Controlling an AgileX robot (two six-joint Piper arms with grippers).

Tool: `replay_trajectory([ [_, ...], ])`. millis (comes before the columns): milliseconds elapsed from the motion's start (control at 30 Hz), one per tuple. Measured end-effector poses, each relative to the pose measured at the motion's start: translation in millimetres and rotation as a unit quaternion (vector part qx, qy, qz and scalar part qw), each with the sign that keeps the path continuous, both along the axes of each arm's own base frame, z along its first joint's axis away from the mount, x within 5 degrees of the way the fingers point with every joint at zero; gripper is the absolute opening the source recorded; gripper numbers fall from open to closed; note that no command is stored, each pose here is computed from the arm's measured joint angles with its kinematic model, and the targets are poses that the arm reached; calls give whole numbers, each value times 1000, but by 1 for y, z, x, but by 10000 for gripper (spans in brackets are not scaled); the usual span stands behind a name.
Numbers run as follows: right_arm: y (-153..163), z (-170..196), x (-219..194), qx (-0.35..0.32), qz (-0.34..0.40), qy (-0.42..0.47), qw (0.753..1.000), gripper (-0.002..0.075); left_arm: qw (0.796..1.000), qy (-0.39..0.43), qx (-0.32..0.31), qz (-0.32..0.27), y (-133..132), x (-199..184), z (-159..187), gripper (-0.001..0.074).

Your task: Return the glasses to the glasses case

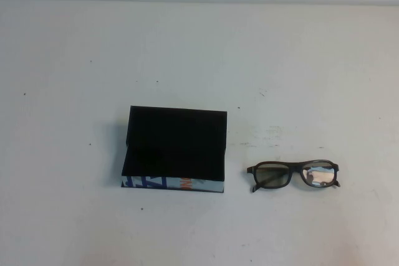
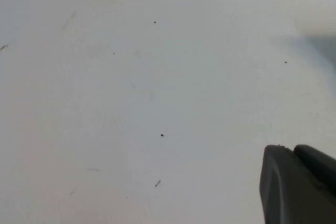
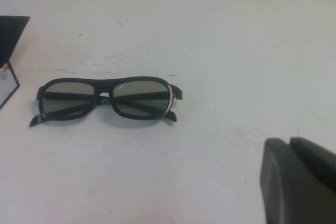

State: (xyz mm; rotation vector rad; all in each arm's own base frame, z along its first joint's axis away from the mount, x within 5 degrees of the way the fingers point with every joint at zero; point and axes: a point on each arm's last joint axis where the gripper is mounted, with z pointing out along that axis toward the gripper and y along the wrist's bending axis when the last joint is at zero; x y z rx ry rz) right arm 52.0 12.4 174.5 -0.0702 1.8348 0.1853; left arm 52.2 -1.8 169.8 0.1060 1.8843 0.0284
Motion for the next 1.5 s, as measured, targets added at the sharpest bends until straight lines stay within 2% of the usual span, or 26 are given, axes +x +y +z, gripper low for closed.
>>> replay_trajectory([
  [1367, 0, 0, 0, 0, 0, 0, 1000, -11, 1000, 0, 0, 0, 0, 0, 0, -4],
  [1433, 0, 2, 0, 14, -1, -7, 1000, -11, 1000, 0, 0, 0, 0, 0, 0, -4],
  [1500, 2, 6, 1, 73, -5, -23, 997, -11, 1000, 0, 0, 0, 0, 0, 0, -4],
])
